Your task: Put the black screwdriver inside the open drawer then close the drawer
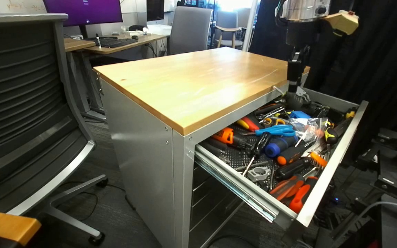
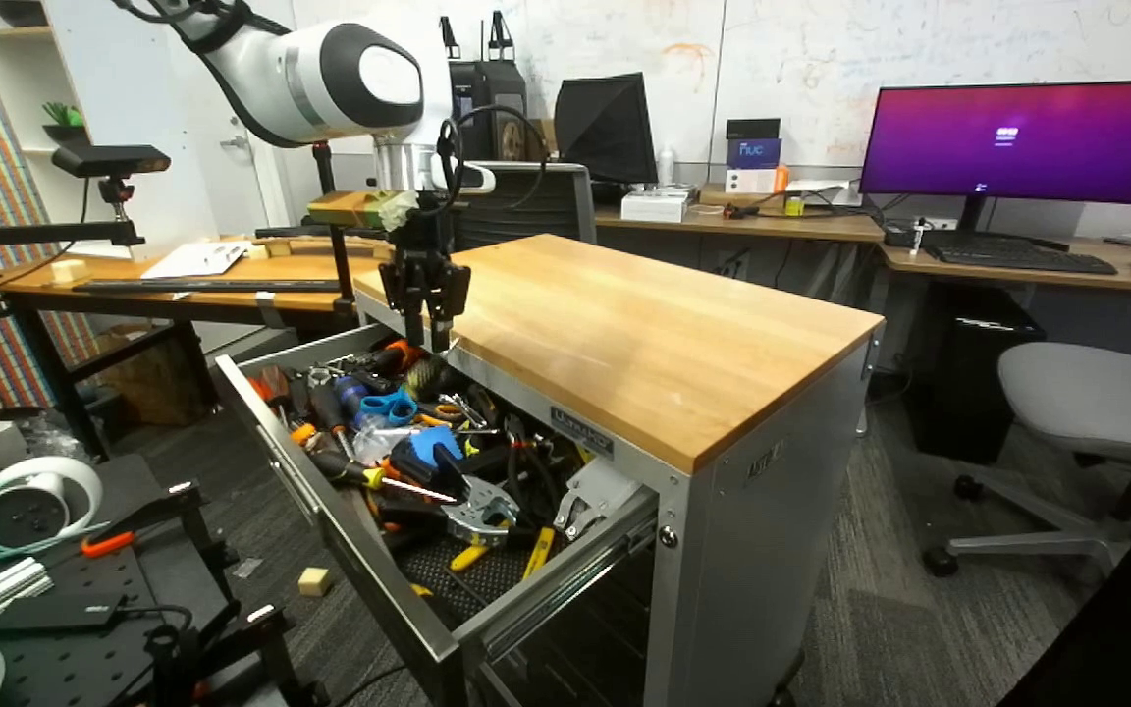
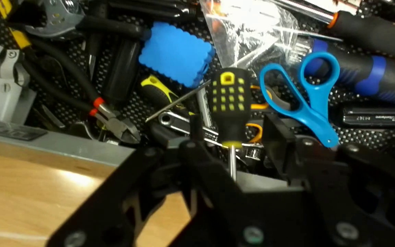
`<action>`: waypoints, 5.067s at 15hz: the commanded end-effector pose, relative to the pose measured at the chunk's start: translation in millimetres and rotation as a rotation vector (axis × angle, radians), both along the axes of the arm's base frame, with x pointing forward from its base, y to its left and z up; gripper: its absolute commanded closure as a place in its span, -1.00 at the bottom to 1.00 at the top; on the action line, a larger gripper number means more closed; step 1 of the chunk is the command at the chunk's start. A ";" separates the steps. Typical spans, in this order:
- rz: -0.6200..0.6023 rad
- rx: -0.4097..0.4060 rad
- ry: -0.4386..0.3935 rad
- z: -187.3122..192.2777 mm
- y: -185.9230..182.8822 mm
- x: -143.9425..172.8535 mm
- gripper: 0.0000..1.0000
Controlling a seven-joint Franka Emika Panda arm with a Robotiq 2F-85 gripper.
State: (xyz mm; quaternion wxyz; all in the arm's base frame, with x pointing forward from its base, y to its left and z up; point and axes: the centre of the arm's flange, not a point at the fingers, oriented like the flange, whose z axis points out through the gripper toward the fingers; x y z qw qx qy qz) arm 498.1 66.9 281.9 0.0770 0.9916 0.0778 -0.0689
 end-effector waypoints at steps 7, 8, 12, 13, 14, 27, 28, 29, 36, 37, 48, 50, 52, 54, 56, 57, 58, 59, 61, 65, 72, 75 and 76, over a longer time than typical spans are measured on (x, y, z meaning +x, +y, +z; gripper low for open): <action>-0.174 0.003 0.215 -15.0 -94.4 -91.8 -1.00; -0.199 0.012 0.261 -21.0 -103.4 -102.5 -1.00; -0.186 0.065 0.479 -54.8 -124.2 -136.2 -0.39; -0.185 0.052 0.491 -62.0 -125.9 -141.7 -0.19; -0.189 0.034 0.496 -67.8 -127.8 -144.7 -0.05; -0.235 -0.103 0.217 -98.1 -119.8 -117.8 0.99; -0.230 -0.105 0.189 -95.7 -117.8 -111.8 0.99; -0.223 -0.107 0.161 -94.6 -115.6 -106.1 0.99; -0.083 -0.088 -0.019 -78.7 -88.9 -72.3 0.97; -0.055 -0.090 -0.045 -77.4 -85.9 -70.2 0.98; 0.142 -0.170 -0.138 -100.4 -73.0 -26.4 0.98; 0.167 -0.179 -0.133 -107.4 -68.6 -16.4 0.98; 0.202 -0.181 -0.175 -106.5 -61.3 -13.8 0.98; 0.228 -0.184 -0.240 -99.6 -55.7 -14.5 0.97; 0.214 -0.177 -0.314 -88.5 -56.3 -13.0 0.97; 0.198 -0.179 -0.347 -84.4 -57.9 -10.1 0.95; 0.181 -0.168 -0.377 -80.2 -60.0 -7.4 0.95; 0.160 -0.161 -0.405 -76.6 -63.2 -6.7 0.96; 0.123 -0.149 -0.457 -72.2 -69.1 -7.4 0.95; 0.092 -0.137 -0.465 -70.3 -73.4 -11.3 0.45; 0.141 -0.188 -0.165 1.7 -72.3 -37.0 -0.43; 0.128 -0.193 -0.055 32.4 -60.4 -38.7 -0.88; 0.130 -0.183 -0.024 47.9 -57.6 -37.7 -0.99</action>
